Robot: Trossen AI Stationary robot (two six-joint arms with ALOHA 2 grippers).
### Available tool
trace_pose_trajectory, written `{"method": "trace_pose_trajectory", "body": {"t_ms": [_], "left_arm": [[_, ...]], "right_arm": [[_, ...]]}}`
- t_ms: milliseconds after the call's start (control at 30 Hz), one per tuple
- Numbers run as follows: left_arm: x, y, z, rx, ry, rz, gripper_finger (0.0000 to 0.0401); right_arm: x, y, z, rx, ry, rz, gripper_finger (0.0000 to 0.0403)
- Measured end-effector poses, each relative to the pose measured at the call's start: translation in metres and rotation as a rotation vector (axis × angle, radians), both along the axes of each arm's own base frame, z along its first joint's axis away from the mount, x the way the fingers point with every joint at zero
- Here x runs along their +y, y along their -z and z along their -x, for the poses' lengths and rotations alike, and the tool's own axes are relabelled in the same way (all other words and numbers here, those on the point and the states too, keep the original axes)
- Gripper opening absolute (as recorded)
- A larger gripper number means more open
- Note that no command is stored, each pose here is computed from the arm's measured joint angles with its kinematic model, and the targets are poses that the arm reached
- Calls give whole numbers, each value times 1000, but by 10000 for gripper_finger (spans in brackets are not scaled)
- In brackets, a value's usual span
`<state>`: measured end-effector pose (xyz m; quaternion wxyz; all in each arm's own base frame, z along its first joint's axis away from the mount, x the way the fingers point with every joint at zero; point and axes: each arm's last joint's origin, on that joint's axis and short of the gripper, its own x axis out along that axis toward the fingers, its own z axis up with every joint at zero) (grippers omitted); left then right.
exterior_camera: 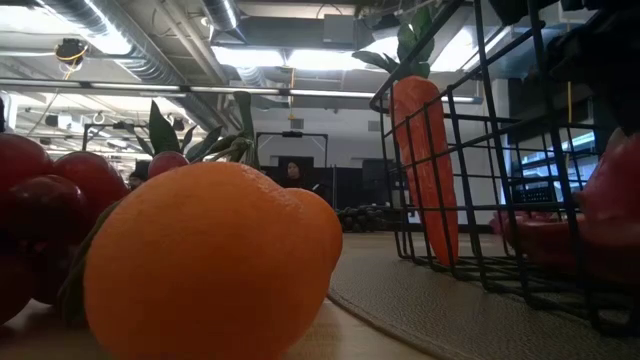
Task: Build produce basket
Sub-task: Put the bottom left orange into the wire basket
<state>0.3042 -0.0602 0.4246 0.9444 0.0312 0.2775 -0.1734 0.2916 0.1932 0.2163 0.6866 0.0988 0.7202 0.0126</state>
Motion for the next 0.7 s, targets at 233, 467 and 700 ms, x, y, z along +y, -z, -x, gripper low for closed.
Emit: {"method": "trace_pose_trajectory", "body": {"t_ms": [233,467,700], "left_arm": [[0,0,0,0,0,0,0],[0,0,0,0,0,0,0],[0,0,0,-1,0,0,0]], "right_arm": [[0,0,0,9,-25,-20,298],[-5,0,-2,52,18,-53,299],[-4,-27,-3,-18,-6,-59,299]]}}
